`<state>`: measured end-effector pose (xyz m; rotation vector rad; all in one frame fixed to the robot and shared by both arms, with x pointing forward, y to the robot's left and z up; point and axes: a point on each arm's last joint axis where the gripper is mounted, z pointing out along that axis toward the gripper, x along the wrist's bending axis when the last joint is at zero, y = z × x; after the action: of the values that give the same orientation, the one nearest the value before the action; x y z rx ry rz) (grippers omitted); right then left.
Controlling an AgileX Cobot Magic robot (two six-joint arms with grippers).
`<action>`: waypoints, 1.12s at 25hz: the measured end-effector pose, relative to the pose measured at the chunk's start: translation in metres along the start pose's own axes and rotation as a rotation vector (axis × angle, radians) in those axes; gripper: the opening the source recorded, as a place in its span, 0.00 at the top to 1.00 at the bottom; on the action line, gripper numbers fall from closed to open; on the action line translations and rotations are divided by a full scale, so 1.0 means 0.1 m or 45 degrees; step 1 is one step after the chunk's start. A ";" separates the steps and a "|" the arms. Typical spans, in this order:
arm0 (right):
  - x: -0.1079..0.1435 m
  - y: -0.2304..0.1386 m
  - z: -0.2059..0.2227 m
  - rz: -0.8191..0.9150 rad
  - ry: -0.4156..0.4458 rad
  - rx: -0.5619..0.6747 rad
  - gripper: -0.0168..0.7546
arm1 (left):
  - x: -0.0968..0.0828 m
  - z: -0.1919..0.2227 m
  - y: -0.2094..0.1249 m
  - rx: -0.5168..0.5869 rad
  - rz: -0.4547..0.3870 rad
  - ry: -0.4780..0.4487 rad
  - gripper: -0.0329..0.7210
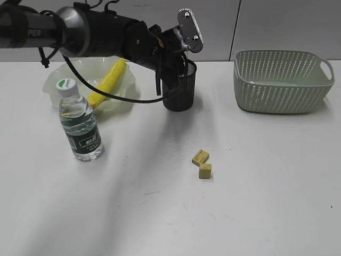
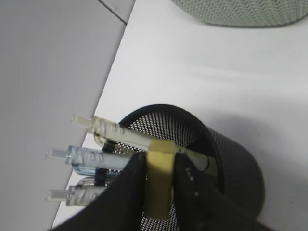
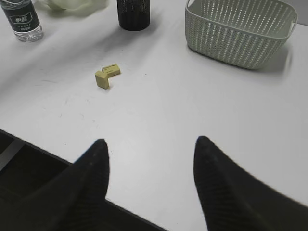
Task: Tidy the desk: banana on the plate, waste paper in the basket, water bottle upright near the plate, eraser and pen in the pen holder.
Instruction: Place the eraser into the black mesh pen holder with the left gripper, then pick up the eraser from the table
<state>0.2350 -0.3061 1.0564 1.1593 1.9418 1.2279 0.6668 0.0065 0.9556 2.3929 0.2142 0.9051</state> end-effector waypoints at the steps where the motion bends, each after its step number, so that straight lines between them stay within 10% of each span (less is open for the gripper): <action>1: 0.00 0.00 0.00 0.000 0.000 0.000 0.40 | 0.00 0.00 0.00 -0.001 0.000 0.001 0.68; 7: 0.00 0.00 0.00 0.000 0.000 0.000 0.40 | 0.01 0.00 0.01 -0.015 0.000 0.015 0.45; 19: 0.00 0.00 0.00 0.000 0.000 -0.001 0.40 | 0.45 -0.87 0.50 -0.159 -0.075 0.108 0.43; 28: 0.00 0.00 0.00 0.000 0.000 -0.001 0.40 | 0.49 -1.86 0.76 -0.153 -0.315 -0.170 0.45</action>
<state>0.2350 -0.3060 1.0565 1.1588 1.9411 1.2287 0.5793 0.0445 1.1392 2.2444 0.3832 0.6244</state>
